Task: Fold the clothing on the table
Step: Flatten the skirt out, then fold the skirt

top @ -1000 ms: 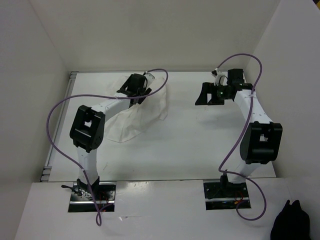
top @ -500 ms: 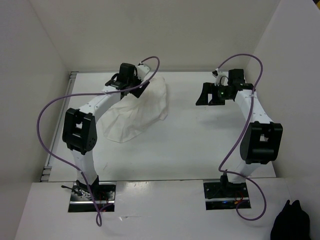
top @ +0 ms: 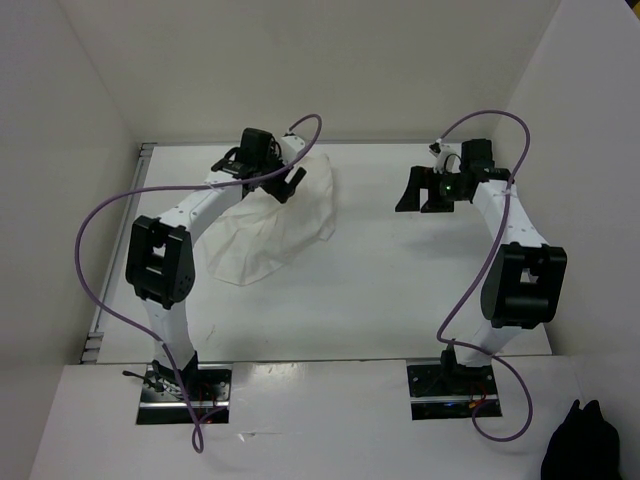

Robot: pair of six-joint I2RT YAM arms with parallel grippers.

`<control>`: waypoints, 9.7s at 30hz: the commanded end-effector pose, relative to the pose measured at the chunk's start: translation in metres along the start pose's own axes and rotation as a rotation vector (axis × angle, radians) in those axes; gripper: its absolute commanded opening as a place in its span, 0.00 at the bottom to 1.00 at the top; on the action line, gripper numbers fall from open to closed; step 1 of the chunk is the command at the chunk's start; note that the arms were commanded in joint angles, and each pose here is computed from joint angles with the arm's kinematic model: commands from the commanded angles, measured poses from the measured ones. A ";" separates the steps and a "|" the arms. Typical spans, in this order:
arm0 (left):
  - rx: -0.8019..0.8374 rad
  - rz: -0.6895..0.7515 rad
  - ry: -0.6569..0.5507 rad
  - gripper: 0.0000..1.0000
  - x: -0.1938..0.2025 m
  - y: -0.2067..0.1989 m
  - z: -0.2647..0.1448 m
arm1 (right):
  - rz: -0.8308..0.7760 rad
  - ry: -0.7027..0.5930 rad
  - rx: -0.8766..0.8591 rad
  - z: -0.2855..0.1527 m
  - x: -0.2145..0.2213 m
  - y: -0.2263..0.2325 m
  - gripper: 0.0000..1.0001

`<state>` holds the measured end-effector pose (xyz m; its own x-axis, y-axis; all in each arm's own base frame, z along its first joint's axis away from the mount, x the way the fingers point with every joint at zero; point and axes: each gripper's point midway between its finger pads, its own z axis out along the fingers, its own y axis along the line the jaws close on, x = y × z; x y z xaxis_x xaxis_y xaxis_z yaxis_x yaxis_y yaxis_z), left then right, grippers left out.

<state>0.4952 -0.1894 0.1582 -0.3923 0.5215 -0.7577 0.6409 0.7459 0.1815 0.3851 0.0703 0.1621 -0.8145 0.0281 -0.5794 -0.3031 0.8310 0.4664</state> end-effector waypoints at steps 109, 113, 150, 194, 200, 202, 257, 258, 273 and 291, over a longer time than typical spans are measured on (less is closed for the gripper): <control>0.259 -1.091 -0.015 0.84 0.091 -0.164 -0.093 | 0.209 0.434 -0.051 0.068 0.139 -0.014 0.82; 0.292 -1.116 -0.002 0.86 0.089 -0.168 -0.085 | 0.218 0.439 -0.030 0.071 0.144 -0.015 0.75; 0.261 -1.200 0.130 0.00 0.120 -0.174 -0.036 | 0.137 0.355 0.019 0.061 0.121 -0.006 0.00; 0.164 -0.905 -0.046 0.82 0.099 -0.145 -0.155 | -0.209 0.387 0.066 0.001 0.107 0.000 0.99; 0.267 -1.032 -0.012 0.80 0.094 -0.168 -0.135 | -0.209 0.236 0.272 -0.007 0.069 -0.022 0.99; 0.272 -1.075 0.071 0.66 0.109 -0.181 -0.120 | -0.191 0.303 0.273 -0.001 0.085 -0.029 0.96; 0.115 -1.331 0.341 0.49 0.154 -0.134 -0.073 | -0.086 0.403 0.138 0.029 0.087 -0.002 0.82; 0.134 -1.345 0.307 0.49 0.145 -0.135 -0.080 | -0.086 0.441 0.158 0.031 0.099 -0.006 0.81; 0.264 -1.380 0.408 0.50 0.139 -0.191 -0.072 | -0.095 0.521 0.311 0.044 0.126 -0.052 0.58; 0.184 -1.348 0.564 0.29 0.183 -0.218 -0.040 | -0.069 0.562 0.281 0.049 0.139 -0.051 0.50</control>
<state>0.2536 -0.2451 0.0184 -0.9235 -0.3740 0.0850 -0.3469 0.7199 -0.6012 0.3070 0.0591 0.0283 -0.9575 -0.2651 -0.1134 -0.2834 0.9378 0.2007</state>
